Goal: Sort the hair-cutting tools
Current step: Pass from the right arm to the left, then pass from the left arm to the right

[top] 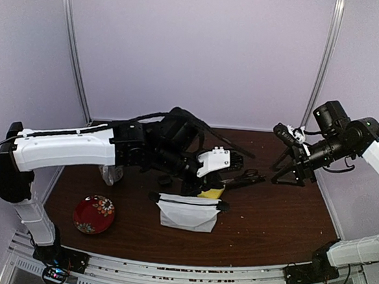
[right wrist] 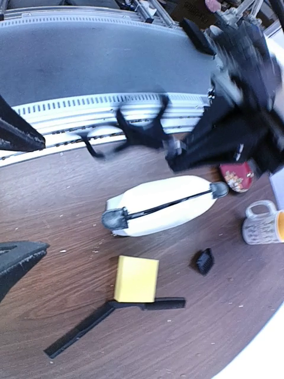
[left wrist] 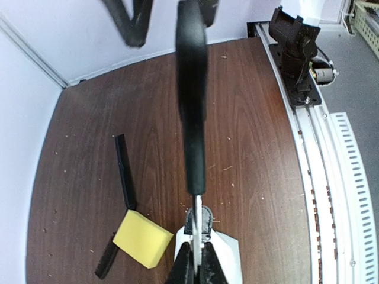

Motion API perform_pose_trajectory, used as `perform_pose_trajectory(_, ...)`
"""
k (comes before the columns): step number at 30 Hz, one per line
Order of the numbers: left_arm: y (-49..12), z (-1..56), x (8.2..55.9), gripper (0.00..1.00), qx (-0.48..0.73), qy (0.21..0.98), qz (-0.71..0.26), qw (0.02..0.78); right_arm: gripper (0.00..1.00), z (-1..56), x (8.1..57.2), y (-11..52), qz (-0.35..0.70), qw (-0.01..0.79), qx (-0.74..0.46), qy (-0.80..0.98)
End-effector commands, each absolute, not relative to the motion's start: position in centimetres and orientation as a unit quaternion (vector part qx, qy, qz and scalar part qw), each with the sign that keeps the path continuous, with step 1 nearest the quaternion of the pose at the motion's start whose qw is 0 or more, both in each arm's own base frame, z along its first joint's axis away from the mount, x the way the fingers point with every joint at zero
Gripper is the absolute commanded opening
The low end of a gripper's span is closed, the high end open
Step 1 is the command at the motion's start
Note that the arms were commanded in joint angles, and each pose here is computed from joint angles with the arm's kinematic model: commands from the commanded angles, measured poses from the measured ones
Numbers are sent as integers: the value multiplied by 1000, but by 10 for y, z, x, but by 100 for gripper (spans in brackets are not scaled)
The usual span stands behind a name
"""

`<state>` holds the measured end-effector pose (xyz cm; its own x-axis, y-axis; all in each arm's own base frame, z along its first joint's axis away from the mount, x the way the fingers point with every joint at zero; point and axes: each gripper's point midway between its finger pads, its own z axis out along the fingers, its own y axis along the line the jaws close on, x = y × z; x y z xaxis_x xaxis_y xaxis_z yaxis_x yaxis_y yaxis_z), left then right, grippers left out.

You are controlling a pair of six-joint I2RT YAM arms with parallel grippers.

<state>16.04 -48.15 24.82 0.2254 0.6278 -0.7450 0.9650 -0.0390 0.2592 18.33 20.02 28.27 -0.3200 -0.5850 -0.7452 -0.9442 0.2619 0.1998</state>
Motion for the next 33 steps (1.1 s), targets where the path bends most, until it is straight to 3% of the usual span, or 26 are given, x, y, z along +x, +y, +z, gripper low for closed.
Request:
perform_pose_trajectory(1,-477,243,155,0,636,611,-307,357,55,300,175,215,362,316,-539,692)
perform_pose_trajectory(14,-480,250,150,0,625,604,-335,363,52,299,175,253,374,272,-567,682)
perform_pose_trajectory(18,-480,251,151,0,625,604,-335,364,33,293,169,258,377,255,-576,678)
perform_pose_trajectory(27,-480,253,151,0,623,604,-336,367,4,290,168,259,375,250,-578,680)
perform_pose_trajectory(30,-481,256,153,22,617,607,-337,371,0,289,170,259,372,254,-576,682)
perform_pose_trajectory(33,-483,263,153,31,612,603,-345,378,0,288,171,259,369,254,-575,685)
